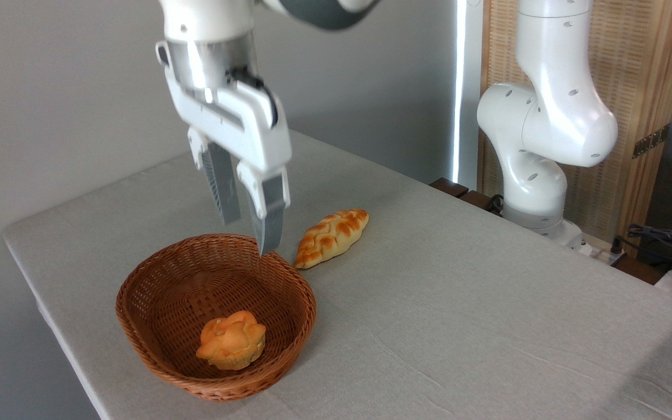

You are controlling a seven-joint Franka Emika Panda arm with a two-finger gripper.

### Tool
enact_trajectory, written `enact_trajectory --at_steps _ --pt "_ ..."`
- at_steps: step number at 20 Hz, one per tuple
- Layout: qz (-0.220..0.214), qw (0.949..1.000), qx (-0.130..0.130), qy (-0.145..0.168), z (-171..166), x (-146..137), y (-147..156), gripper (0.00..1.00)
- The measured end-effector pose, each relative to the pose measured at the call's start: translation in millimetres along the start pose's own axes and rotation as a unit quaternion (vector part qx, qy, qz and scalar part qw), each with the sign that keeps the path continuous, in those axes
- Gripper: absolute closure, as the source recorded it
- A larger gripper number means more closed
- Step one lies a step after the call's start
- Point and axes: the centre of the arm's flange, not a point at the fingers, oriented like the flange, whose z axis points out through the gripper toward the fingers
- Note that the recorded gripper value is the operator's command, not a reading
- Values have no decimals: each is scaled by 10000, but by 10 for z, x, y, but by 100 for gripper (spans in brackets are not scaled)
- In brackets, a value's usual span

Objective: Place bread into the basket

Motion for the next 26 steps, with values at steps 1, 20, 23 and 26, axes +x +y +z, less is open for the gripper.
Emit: enact_trajectory --at_steps 1,20,23,26 --pt "-2 10000 -27 -34 -71 -11 76 0" --pt "-98 9998 49 -164 -275 -229 -18 0" --pt "-130 9998 61 -151 -292 -257 -50 0" --pt "-123 9998 61 -151 -293 -253 -46 0"
